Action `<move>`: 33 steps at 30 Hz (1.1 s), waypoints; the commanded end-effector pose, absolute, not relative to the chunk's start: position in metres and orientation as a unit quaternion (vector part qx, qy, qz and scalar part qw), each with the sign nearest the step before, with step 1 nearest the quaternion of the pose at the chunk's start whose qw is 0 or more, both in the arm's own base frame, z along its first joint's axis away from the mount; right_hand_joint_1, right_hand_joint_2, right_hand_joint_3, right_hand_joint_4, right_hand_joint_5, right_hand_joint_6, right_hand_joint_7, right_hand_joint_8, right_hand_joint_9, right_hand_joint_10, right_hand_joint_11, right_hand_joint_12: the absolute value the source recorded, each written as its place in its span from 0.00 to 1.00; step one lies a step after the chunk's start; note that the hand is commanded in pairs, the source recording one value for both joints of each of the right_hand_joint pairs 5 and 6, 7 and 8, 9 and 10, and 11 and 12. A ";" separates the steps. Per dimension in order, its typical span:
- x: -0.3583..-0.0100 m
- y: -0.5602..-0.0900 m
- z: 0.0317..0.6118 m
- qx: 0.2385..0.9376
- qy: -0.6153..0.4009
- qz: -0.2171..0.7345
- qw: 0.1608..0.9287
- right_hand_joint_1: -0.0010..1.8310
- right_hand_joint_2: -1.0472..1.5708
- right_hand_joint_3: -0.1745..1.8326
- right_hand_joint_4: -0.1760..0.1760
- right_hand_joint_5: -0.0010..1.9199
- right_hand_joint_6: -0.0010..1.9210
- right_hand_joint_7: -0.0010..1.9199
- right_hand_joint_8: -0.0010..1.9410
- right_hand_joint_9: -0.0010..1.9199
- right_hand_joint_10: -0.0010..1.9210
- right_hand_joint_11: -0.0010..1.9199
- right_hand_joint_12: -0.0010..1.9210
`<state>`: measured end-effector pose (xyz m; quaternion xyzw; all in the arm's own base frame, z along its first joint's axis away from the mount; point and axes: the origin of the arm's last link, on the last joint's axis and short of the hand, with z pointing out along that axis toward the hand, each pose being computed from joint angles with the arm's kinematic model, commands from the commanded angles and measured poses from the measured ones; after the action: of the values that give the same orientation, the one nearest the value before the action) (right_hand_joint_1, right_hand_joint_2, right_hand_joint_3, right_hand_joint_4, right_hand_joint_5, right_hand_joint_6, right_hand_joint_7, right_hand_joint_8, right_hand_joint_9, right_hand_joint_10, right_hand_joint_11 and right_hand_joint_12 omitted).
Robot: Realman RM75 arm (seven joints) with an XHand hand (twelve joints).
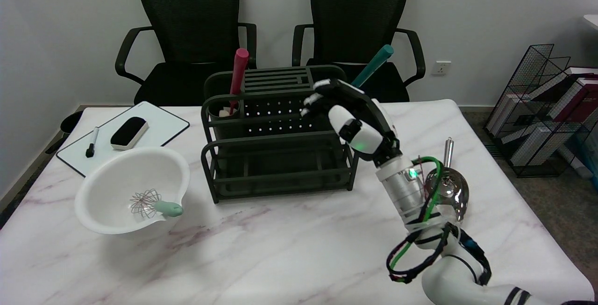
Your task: Pick up the blue sponge bottle brush.
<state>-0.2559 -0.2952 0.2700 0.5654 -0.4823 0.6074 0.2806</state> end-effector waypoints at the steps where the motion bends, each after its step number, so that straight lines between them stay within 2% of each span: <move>1: -0.169 -0.352 0.223 0.615 -0.477 0.590 0.217 0.57 0.63 0.78 0.50 0.33 0.33 0.35 0.35 0.34 0.34 0.37 0.37; 11: -0.149 -0.397 0.226 0.630 -0.456 0.585 0.230 0.59 0.57 0.75 0.50 0.17 0.17 0.24 0.23 0.23 0.23 0.21 0.21; 13: -0.150 -0.405 0.222 0.628 -0.460 0.583 0.232 0.59 0.54 0.77 0.50 0.07 0.07 0.19 0.19 0.22 0.22 0.19 0.19; 15: -0.158 -0.415 0.220 0.620 -0.463 0.586 0.240 0.59 0.51 0.78 0.50 0.01 0.01 0.17 0.16 0.21 0.21 0.18 0.18; 28: -0.179 -0.452 0.211 0.597 -0.477 0.581 0.279 0.59 0.45 0.77 0.50 0.00 0.00 0.14 0.14 0.20 0.20 0.16 0.16; 33: -0.181 -0.461 0.211 0.586 -0.482 0.586 0.285 0.60 0.47 0.76 0.50 0.07 0.07 0.13 0.13 0.19 0.19 0.15 0.15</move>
<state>-0.1789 -0.4182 0.2252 0.6048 -0.4682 0.5885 0.2620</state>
